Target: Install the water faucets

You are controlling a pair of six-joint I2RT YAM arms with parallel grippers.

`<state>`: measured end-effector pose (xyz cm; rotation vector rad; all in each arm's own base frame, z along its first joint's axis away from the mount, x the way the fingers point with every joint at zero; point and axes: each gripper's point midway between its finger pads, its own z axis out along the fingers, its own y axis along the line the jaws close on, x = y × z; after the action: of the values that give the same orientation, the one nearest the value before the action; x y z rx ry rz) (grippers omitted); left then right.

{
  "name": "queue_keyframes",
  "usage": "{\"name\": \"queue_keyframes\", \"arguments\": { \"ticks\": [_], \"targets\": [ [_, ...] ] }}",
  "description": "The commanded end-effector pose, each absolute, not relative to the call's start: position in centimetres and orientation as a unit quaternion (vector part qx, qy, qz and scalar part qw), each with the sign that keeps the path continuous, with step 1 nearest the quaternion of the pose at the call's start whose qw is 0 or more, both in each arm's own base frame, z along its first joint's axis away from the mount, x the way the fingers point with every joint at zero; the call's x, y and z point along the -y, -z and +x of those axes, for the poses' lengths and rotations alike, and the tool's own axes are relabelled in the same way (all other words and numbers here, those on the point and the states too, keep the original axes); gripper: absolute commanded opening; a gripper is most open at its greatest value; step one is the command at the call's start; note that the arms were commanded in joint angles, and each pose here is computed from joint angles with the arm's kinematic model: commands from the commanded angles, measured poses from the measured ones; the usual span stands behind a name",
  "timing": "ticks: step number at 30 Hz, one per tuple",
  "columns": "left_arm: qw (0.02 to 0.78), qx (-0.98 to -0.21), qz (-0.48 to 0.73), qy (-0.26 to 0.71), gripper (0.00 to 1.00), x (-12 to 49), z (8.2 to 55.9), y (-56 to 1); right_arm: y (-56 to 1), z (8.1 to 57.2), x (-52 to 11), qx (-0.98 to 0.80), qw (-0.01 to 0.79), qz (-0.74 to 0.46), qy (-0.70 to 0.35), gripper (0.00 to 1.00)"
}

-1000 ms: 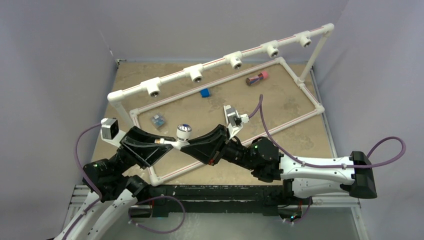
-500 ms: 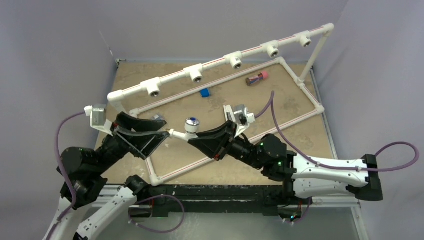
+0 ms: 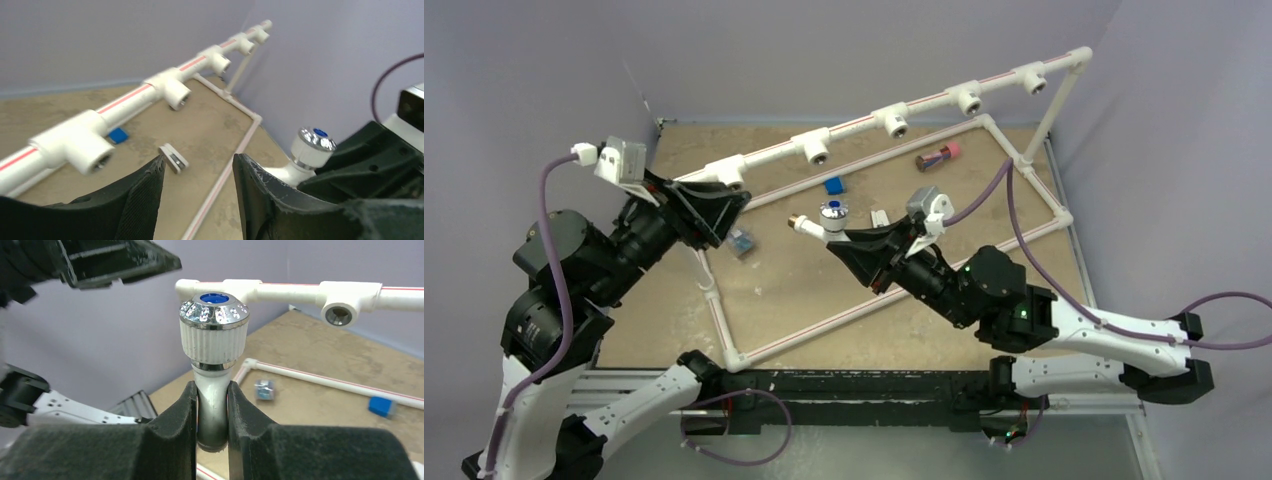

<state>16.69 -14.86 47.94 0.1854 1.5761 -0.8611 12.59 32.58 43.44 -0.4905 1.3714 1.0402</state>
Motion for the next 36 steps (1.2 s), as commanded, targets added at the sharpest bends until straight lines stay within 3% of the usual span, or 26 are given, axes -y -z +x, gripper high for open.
{"name": "queue_keyframes", "arguments": {
  "ticks": [1, 4, 7, 13, 17, 21, 25, 36],
  "targets": [
    [0.684, -0.693, 0.048, 0.221, 0.51, 10.1, 19.8, -49.0, -44.5, 13.9, -32.1, -0.595, 0.661, -0.250, -0.382, 0.00],
    [0.713, -0.688, 0.011, 0.133, 0.46, 7.5, 21.9, -49.6, -45.1, 14.3, -32.4, -0.590, 0.672, -0.257, -0.368, 0.00],
    [0.736, -0.674, -0.024, 0.060, 0.26, 5.4, 23.6, -50.1, -45.7, 14.7, -32.9, -0.577, 0.688, -0.267, -0.351, 0.00],
    [0.770, -0.635, -0.045, -0.045, 0.00, 4.0, 26.8, -50.3, -46.1, 16.0, -34.7, -0.562, 0.715, -0.272, -0.315, 0.00],
    [0.790, -0.597, -0.049, -0.131, 0.00, 3.6, 29.3, -50.2, -46.5, 16.3, -35.4, -0.541, 0.735, -0.280, -0.299, 0.00],
    [0.806, -0.570, -0.063, -0.143, 0.00, 2.6, 30.2, -51.1, -46.5, 15.9, -35.8, -0.529, 0.737, -0.286, -0.309, 0.00],
    [0.780, -0.604, -0.078, -0.141, 0.00, 0.5, 33.0, -49.0, -46.6, 15.7, -36.3, -0.521, 0.737, -0.292, -0.316, 0.00],
    [0.745, -0.650, -0.070, -0.132, 0.00, -1.0, 34.7, -44.6, -47.0, 15.2, -37.0, -0.490, 0.749, -0.313, -0.318, 0.00]
  ]
}}
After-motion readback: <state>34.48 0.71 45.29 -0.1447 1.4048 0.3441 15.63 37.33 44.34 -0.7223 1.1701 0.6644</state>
